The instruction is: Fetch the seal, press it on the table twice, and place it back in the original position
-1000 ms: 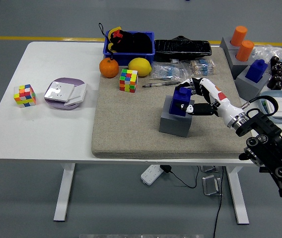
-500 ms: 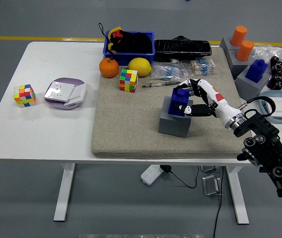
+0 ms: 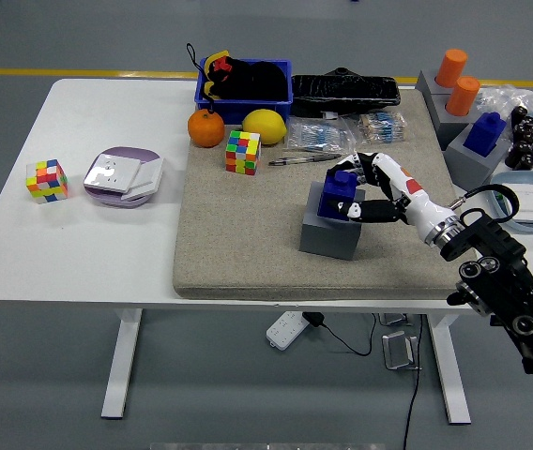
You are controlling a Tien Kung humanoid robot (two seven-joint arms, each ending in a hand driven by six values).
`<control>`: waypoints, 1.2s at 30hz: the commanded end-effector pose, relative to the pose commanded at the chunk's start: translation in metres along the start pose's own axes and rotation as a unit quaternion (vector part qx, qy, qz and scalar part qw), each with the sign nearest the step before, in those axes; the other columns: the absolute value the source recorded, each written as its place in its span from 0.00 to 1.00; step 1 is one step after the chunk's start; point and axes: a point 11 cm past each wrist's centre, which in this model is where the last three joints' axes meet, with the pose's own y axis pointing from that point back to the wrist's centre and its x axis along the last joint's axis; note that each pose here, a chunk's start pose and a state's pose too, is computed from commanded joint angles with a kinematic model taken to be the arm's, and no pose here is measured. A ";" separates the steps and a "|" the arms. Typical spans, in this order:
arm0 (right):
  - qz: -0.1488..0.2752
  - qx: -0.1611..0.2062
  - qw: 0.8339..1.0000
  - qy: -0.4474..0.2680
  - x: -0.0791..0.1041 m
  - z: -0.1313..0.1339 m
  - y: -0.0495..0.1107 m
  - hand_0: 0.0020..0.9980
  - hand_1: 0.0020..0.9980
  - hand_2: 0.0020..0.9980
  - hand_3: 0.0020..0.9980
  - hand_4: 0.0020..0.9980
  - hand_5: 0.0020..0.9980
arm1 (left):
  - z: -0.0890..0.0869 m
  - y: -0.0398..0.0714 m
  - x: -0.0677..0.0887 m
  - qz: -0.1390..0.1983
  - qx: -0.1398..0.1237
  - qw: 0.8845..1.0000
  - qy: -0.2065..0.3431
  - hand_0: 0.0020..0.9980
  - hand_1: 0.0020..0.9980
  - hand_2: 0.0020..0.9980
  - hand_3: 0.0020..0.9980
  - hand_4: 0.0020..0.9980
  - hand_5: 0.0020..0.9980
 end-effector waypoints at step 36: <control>0.030 0.001 1.000 0.001 0.036 0.000 0.015 0.94 0.93 0.92 0.94 1.00 0.26 | 0.000 0.000 -0.001 -0.002 0.000 1.000 0.002 0.82 0.82 0.79 0.84 0.79 0.41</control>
